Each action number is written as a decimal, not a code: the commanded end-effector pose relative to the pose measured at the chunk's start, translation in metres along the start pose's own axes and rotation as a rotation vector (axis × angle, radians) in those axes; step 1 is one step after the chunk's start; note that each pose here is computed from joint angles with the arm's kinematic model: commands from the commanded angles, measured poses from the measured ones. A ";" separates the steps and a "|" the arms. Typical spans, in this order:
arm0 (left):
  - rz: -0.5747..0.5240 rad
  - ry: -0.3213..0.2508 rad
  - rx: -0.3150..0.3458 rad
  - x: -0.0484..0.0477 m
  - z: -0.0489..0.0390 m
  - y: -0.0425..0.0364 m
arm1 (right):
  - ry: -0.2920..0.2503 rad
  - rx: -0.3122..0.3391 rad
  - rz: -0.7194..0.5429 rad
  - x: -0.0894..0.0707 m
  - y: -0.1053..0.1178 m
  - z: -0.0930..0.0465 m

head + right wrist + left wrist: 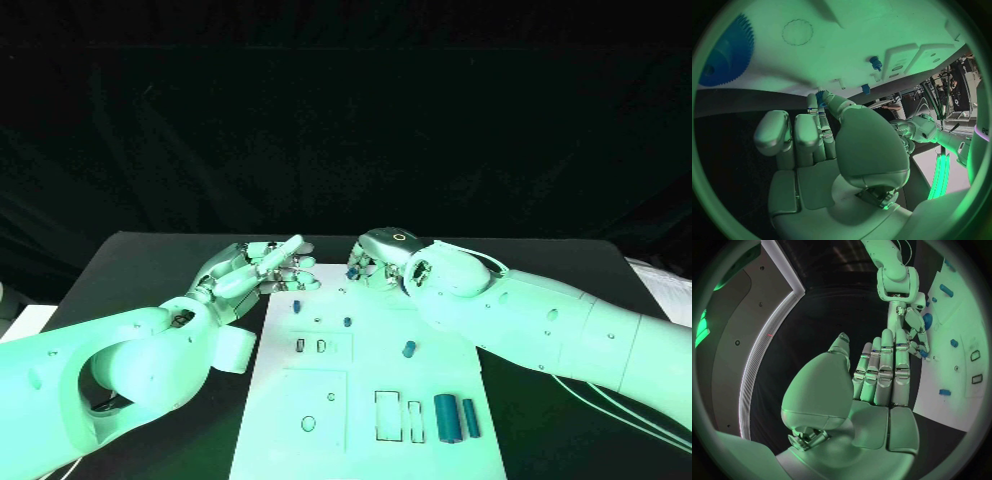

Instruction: Assemble the parts on the task board

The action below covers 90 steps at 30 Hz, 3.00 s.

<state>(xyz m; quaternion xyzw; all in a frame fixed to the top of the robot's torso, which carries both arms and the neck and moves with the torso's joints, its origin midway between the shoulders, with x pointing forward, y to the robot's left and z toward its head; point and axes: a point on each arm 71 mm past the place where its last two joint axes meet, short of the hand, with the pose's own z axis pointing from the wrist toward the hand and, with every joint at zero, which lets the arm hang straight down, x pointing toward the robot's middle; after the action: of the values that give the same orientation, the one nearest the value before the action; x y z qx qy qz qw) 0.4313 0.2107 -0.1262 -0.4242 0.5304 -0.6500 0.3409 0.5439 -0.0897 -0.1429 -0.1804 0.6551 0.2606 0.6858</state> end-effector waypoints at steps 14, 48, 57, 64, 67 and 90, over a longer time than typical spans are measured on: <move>-0.008 0.016 0.006 0.0029 0.0012 -0.0013 | 0.039 0.005 -0.015 0.008 0.001 0.009; -0.009 0.005 -0.008 -0.0034 -0.0005 -0.0014 | -0.034 0.058 0.102 -0.014 -0.026 -0.034; -0.007 -0.005 -0.011 -0.0081 -0.0025 -0.0023 | 0.024 0.231 0.268 -0.030 -0.067 -0.085; -0.006 -0.008 -0.012 -0.0102 -0.0014 -0.0017 | 0.073 0.319 0.277 -0.028 -0.084 -0.099; -0.007 -0.007 -0.014 -0.0105 -0.0010 -0.0014 | 0.078 0.331 0.256 -0.026 -0.085 -0.097; -0.009 -0.003 -0.017 -0.0096 0.0013 -0.0001 | 0.116 0.322 0.162 -0.010 -0.073 -0.072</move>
<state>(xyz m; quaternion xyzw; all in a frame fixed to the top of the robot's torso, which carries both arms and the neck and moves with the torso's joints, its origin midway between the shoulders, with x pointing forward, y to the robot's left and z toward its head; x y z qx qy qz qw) 0.4370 0.2213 -0.1291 -0.4351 0.5337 -0.6385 0.3437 0.5288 -0.1918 -0.1437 -0.0153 0.7345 0.2136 0.6439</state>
